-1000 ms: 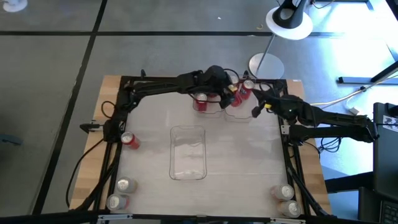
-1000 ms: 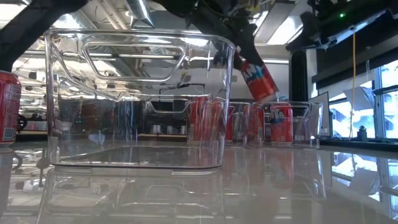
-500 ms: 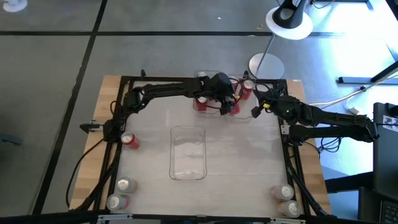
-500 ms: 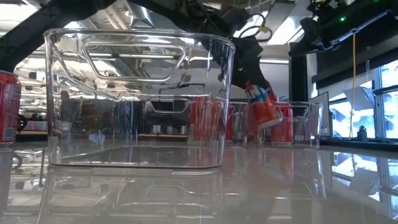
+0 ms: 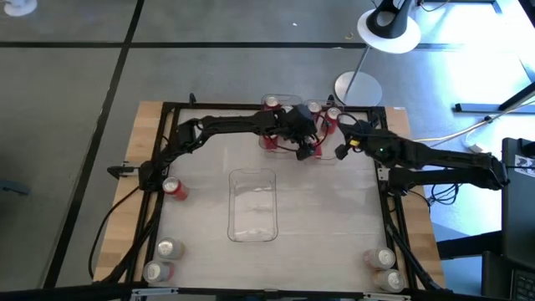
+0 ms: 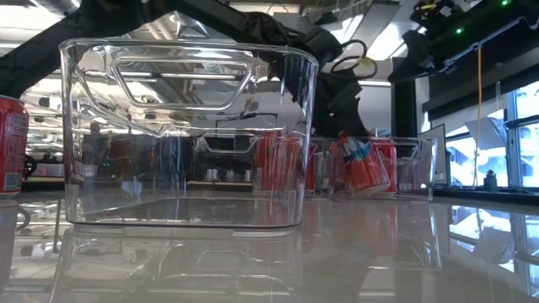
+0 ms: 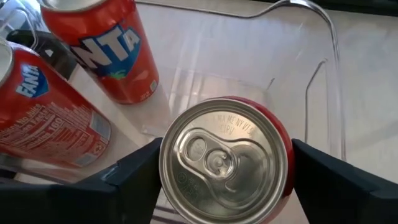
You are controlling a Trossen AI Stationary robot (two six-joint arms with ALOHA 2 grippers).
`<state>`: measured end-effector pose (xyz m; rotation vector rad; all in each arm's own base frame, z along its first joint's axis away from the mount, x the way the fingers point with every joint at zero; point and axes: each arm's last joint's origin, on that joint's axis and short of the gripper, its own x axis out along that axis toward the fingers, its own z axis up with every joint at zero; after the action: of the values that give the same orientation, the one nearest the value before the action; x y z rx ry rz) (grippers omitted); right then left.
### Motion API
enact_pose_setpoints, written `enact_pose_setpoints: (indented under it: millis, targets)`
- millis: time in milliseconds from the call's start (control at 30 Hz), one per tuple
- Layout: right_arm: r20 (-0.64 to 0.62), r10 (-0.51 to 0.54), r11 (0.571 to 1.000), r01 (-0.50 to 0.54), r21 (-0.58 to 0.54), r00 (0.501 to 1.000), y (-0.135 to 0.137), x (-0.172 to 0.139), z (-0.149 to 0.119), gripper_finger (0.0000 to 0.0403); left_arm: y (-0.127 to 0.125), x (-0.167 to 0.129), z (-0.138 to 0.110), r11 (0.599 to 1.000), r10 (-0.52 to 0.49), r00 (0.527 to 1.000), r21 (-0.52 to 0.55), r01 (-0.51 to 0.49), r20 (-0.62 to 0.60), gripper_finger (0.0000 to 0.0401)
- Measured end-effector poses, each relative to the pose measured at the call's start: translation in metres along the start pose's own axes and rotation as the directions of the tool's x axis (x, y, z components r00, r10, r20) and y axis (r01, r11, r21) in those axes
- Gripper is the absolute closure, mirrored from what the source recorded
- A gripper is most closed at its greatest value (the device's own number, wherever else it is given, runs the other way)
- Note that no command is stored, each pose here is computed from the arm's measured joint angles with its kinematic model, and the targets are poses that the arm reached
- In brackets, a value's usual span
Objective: Sort soda cans
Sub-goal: Put the top red soda can into the top right transparent bin, then put the red soda can into the top right transparent bin
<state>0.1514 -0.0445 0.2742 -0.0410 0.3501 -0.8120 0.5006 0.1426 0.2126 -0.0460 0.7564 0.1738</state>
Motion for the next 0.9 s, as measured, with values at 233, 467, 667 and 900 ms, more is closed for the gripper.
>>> enact_pose_setpoints:
  millis: [233,467,667,900]
  targets:
    - [-0.031,-0.002,1.0,0.001,-0.024,1.0,0.005,0.007,-0.003,0.0402,-0.001,0.001,-0.003,1.0,-0.001,1.0,0.01,0.001,-0.018,0.0059]
    - [-0.048,-0.003,0.999,0.001,-0.036,0.999,0.008,0.01,-0.005,0.0402,-0.008,0.002,0.003,1.0,-0.007,0.999,0.022,0.007,0.033,0.0054]
    - [-0.048,-0.003,0.999,0.001,-0.036,0.999,0.007,0.01,-0.005,0.0402,-0.02,0.002,0.006,0.998,-0.018,0.998,0.057,0.014,0.061,0.0053]
    - [-0.047,-0.003,0.999,0.001,-0.036,0.999,0.007,0.01,-0.005,0.0402,-0.027,-0.029,0.019,0.997,0.031,0.998,0.068,-0.035,0.054,0.0052]
